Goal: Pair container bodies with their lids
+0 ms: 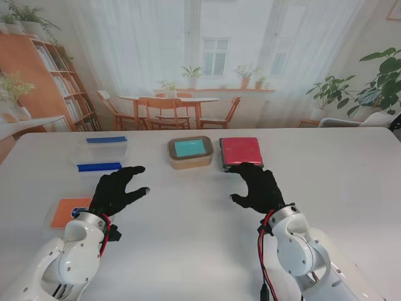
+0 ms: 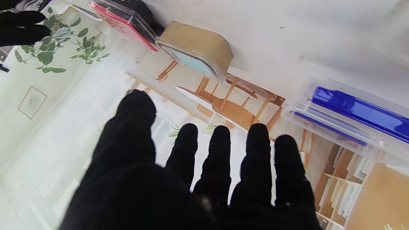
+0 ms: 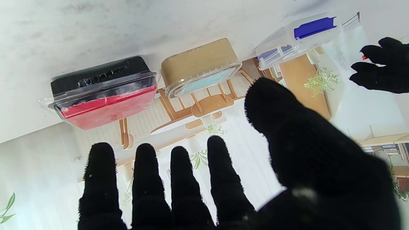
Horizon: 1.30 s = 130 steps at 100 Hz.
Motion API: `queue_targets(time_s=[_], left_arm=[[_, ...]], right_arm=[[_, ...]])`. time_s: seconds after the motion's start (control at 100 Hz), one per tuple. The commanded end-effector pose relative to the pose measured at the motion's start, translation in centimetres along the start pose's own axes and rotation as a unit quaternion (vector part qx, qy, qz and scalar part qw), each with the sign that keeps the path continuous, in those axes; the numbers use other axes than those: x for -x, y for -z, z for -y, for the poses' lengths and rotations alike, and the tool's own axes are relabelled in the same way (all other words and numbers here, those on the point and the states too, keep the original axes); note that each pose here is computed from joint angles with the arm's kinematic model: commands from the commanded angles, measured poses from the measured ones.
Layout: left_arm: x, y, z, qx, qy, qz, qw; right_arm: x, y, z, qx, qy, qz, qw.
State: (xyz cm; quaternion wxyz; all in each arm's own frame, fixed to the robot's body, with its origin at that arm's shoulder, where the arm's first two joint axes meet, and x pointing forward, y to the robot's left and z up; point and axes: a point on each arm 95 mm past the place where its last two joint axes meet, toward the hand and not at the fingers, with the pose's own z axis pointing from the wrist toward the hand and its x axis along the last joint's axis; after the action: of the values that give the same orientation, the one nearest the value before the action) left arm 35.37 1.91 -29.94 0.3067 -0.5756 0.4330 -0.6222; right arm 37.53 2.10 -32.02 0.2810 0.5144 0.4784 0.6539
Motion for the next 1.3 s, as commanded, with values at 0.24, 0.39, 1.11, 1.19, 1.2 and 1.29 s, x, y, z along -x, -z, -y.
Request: queue_targets(time_s=[0.24, 0.39, 1.11, 1.19, 1.2, 1.29], left_arm=[[4.3, 4.0, 0.8, -0.023, -0.068, 0.099, 0.9925], [6.7, 5.4, 1.3, -0.031, -0.097, 0.153, 0.983], [15.4, 2.7, 0.5, -0.011, -0.109, 0.303, 0.9466], [15.7, 2.3, 0.3, -0.006, -0.112, 0.31, 0.9442], [15.8, 2.3, 0.3, -0.006, -0.112, 0.31, 0.9439], [16.0, 1.8, 0.0, -0.002, -0.105, 0.318, 0.9424]], right_arm=[[-0.4, 0.8, 1.1, -0.008, -0.027, 0.002, 0.9996], [-0.4, 0.7, 1.1, -0.005, -0.031, 0.001, 0.9995], [-0.1, 1.5, 2.3, -0.014, -0.034, 0.035, 0.9987], [0.0, 1.5, 2.3, -0.015, -0.032, 0.037, 0.9987], [0.0, 1.5, 2.3, -0.015, -0.032, 0.038, 0.9987], [-0.1, 1.5, 2.3, -0.015, -0.032, 0.04, 0.9986]])
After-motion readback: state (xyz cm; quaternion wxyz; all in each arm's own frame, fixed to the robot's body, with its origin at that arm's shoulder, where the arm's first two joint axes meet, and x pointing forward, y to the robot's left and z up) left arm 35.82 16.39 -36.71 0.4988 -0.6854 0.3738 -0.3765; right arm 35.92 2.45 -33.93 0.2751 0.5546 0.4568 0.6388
